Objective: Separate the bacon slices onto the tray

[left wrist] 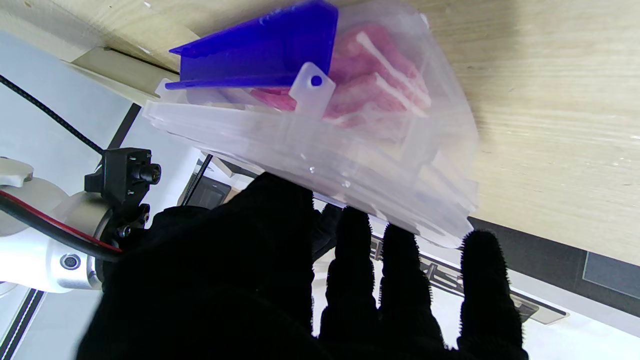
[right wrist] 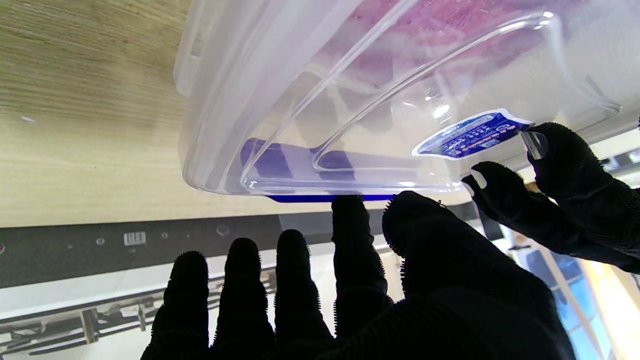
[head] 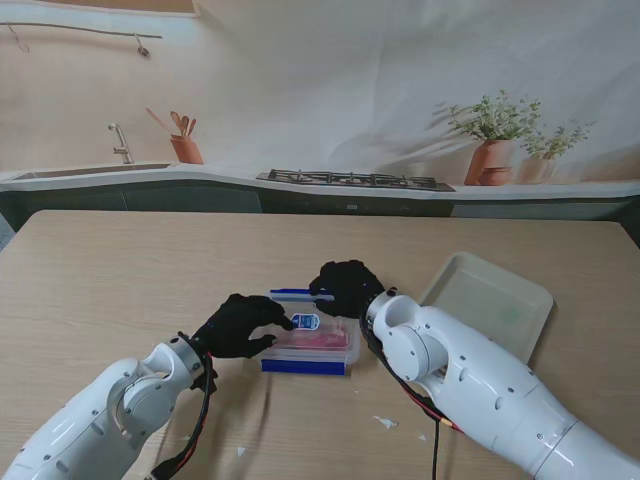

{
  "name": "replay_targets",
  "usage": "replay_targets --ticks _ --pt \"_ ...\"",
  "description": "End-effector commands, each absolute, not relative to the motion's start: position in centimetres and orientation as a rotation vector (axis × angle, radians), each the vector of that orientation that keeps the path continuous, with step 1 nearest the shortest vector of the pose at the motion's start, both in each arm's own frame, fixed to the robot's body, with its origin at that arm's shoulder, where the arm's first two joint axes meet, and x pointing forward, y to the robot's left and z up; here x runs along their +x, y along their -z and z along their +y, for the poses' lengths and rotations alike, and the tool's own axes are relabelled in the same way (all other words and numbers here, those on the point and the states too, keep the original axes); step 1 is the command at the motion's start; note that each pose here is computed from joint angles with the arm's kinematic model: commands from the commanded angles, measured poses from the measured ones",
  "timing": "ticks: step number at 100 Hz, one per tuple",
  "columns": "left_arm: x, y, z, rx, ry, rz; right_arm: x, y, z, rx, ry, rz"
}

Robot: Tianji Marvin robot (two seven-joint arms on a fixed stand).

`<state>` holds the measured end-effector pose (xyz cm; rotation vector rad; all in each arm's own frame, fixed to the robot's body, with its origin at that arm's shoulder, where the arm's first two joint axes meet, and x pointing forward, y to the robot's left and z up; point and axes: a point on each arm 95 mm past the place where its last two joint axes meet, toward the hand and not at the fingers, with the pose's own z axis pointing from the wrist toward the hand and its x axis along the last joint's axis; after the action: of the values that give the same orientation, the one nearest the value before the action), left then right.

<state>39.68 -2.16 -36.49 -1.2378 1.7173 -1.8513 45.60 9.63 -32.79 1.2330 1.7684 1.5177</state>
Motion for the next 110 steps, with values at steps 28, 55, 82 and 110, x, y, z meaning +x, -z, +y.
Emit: replay_targets --ticks 28,55,82,110 --pt "38.46 39.14 -1.71 -1.298 1.77 1.799 45.36 34.19 9.76 1.26 -1.455 1.809" --pt "38.42 39.25 -1.7 -1.295 1.76 1.812 45.6 34.39 9.99 1.27 -1.428 1.801" --pt "38.43 39.23 -1.75 -1.293 1.761 1.815 45.65 34.36 10.06 1.274 -1.427 1.795" --pt "38.39 38.76 -1.78 -1.284 1.785 1.795 45.4 33.85 10.0 1.262 -1.456 1.781"
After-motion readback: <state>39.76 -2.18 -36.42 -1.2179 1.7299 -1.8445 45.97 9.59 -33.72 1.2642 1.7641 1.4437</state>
